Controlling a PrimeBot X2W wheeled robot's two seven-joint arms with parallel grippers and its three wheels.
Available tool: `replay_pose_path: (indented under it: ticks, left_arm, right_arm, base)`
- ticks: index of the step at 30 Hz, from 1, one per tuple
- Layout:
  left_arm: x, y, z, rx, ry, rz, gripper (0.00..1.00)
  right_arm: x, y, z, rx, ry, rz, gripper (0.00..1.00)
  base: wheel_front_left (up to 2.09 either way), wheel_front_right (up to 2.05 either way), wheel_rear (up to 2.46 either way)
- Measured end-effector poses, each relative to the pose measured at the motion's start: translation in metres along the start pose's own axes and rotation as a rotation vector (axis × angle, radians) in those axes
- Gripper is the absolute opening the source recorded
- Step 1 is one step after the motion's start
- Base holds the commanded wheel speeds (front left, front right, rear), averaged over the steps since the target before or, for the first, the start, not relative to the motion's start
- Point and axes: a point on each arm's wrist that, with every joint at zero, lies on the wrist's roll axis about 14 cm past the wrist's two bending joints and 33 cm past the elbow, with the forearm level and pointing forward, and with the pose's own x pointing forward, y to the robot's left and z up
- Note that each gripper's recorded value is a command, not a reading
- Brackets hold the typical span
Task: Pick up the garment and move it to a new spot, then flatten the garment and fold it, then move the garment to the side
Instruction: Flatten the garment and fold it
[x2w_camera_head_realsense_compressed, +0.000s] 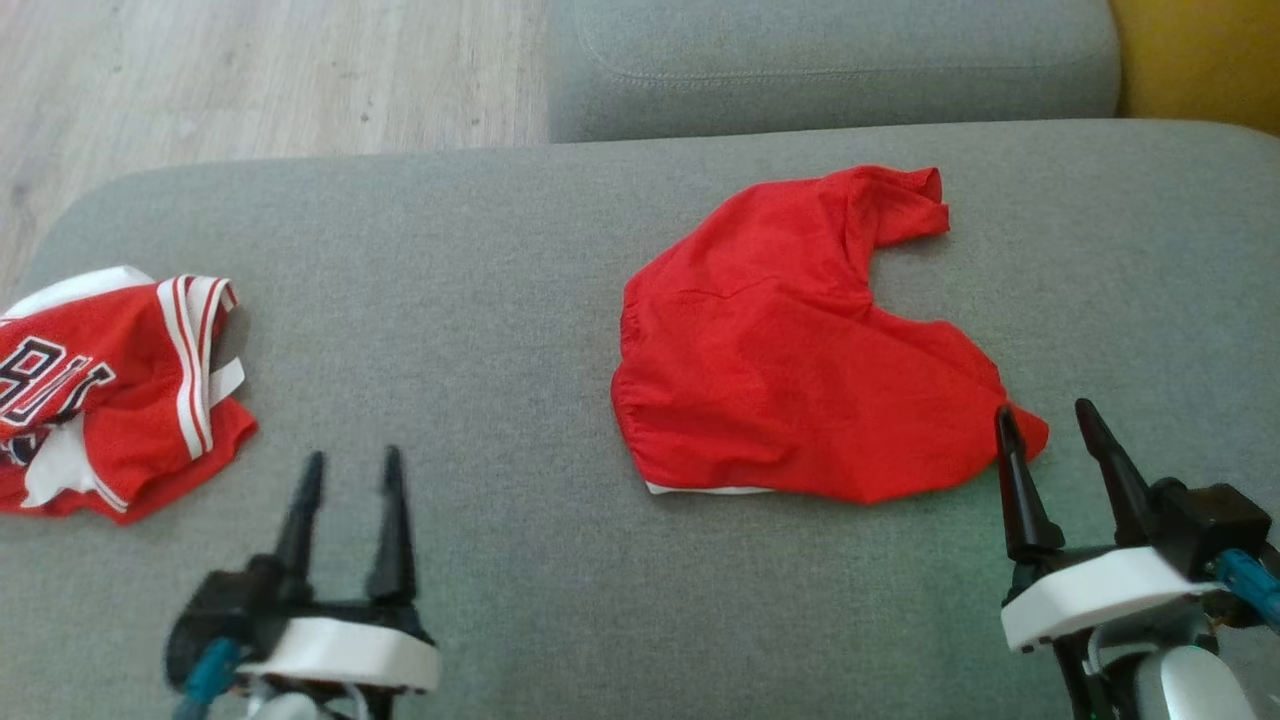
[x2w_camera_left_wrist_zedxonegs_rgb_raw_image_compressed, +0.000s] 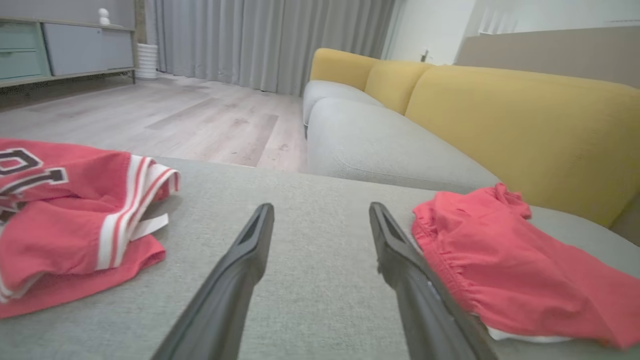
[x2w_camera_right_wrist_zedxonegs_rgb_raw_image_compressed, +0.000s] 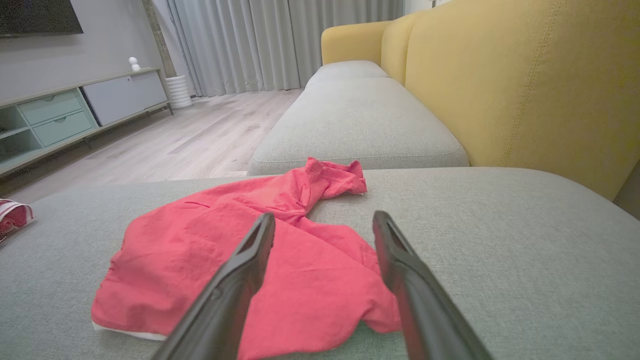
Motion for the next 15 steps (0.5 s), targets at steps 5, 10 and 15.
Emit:
replay_pose_path:
  ticks: [5, 10, 15]
  left_arm:
    - [0.008, -0.045, -0.028, -0.003, 0.113, -0.17, 1.0]
    - [0.038, -0.103, -0.039, -0.016, 0.18, -0.342, 1.0]
    - [0.063, -0.131, -0.06, -0.012, 0.297, -0.423, 1.0]
  right_arm:
    - [0.003, 0.0, -0.008, 0.005, 0.024, 0.0, 1.0]
    - [0.011, 0.002, -0.012, 0.01, 0.039, 0.008, 1.0]
    - [0.018, 0.001, -0.015, 0.013, 0.045, 0.005, 1.0]
  base:
    - [0.0, 0.0, 0.0]
    - [0.0, 0.0, 0.0]
    - [0.0, 0.0, 0.0]
